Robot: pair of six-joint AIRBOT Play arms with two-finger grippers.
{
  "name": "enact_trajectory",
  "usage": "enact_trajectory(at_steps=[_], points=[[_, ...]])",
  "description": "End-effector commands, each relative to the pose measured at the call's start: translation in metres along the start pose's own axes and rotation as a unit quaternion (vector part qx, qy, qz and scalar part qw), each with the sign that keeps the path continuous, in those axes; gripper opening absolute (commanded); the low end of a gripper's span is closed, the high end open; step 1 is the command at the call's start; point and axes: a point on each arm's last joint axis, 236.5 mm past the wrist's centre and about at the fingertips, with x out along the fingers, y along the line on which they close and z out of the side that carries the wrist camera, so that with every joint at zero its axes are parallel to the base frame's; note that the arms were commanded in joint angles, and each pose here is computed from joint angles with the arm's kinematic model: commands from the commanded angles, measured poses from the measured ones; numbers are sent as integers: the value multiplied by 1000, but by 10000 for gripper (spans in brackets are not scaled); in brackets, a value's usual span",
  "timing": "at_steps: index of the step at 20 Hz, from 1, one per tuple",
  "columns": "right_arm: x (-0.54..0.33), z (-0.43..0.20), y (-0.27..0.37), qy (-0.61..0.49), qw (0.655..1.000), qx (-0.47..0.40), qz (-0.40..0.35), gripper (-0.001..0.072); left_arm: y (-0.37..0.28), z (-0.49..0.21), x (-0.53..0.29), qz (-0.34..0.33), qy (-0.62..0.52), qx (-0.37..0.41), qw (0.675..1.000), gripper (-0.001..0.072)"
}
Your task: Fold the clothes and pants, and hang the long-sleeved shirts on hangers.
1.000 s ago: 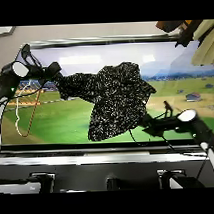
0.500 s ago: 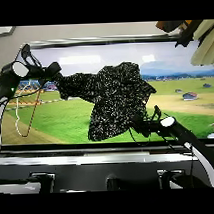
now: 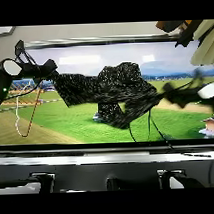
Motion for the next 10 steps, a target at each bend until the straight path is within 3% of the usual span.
enact_trajectory(at_steps=[1,5,10], points=[[-107,94,-23,-128,990,-5,-55,38,8,-29,-9,21,61,2,998,23],[-148,134,-23,-201,977,-14,-70,38,11,-61,-12,37,122,8,992,22],[-79,109,-34,-72,996,12,-50,43,-18,-107,8,28,171,45,984,23]])
